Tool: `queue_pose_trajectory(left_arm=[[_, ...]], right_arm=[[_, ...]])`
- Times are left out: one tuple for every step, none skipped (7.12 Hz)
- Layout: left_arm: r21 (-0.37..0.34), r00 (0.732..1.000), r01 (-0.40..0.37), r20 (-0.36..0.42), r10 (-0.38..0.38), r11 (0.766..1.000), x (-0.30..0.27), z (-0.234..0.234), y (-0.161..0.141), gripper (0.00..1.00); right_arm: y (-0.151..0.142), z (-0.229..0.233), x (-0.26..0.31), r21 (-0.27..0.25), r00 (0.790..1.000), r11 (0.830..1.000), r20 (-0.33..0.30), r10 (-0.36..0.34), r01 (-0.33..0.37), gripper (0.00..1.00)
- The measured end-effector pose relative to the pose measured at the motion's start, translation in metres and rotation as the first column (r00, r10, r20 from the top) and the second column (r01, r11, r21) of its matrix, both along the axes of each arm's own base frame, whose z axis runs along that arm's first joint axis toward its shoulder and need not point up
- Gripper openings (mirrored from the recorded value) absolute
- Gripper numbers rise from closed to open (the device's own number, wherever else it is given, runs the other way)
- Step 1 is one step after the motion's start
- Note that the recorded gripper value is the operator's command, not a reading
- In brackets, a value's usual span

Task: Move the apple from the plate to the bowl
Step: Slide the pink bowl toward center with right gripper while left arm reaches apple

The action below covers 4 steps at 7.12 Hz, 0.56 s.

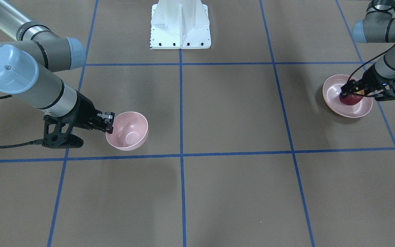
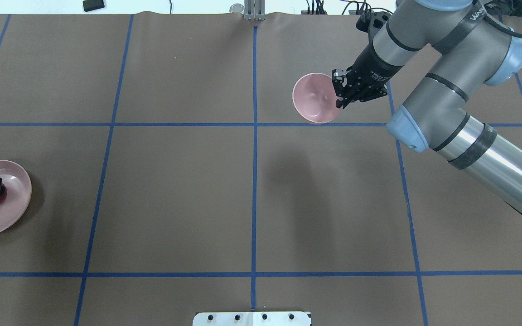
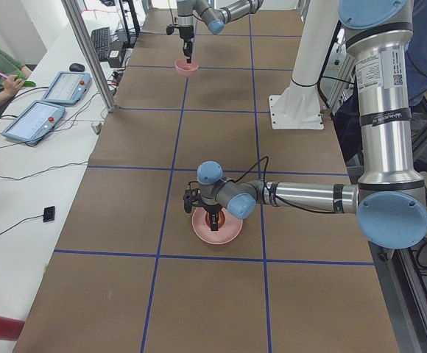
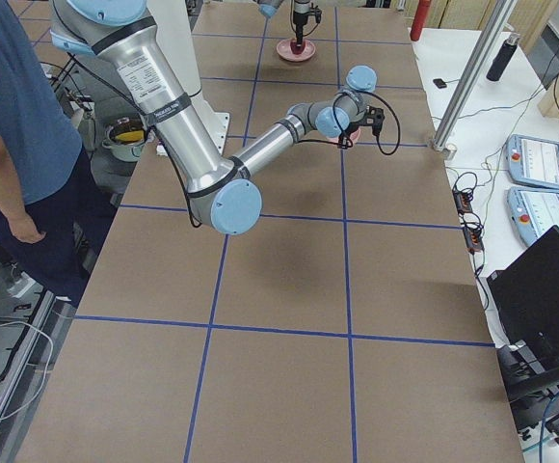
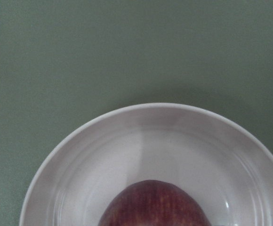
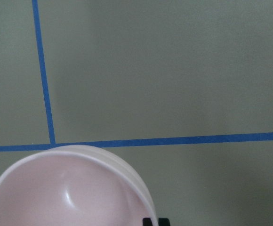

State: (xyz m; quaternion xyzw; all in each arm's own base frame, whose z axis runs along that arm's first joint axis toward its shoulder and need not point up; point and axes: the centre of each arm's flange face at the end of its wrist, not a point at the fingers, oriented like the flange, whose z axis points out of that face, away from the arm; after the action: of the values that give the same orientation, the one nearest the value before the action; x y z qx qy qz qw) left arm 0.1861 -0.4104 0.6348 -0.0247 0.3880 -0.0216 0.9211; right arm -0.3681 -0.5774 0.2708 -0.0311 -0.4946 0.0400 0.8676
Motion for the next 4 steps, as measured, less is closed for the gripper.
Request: queue_pose_trajectory(left_arm=[[0.005, 1.000, 0.000, -0.008, 0.000, 1.000, -0.002, -0.007, 0.001, 0.00], [0.000, 1.000, -0.001, -0.018, 0.001, 1.000, -0.005, -0.026, 0.002, 0.00], [-0.032, 1.000, -0.003, -0.021, 0.003, 0.999, -0.008, -0.063, 0.001, 0.00], [-0.066, 1.000, 0.000, -0.009, 0.000, 0.998, -0.012, -0.110, -0.002, 0.00]], right_arm=[[0.001, -0.002, -0.002, 0.001, 1.000, 1.000, 0.000, 0.000, 0.000, 0.00], [0.003, -0.006, -0.008, 0.003, 1.000, 1.000, 0.001, -0.002, 0.002, 0.00], [0.008, -0.013, -0.021, 0.010, 1.000, 1.000, -0.003, -0.006, 0.006, 0.00], [0.014, -0.022, -0.039, 0.027, 1.000, 1.000, -0.011, -0.011, 0.011, 0.00]])
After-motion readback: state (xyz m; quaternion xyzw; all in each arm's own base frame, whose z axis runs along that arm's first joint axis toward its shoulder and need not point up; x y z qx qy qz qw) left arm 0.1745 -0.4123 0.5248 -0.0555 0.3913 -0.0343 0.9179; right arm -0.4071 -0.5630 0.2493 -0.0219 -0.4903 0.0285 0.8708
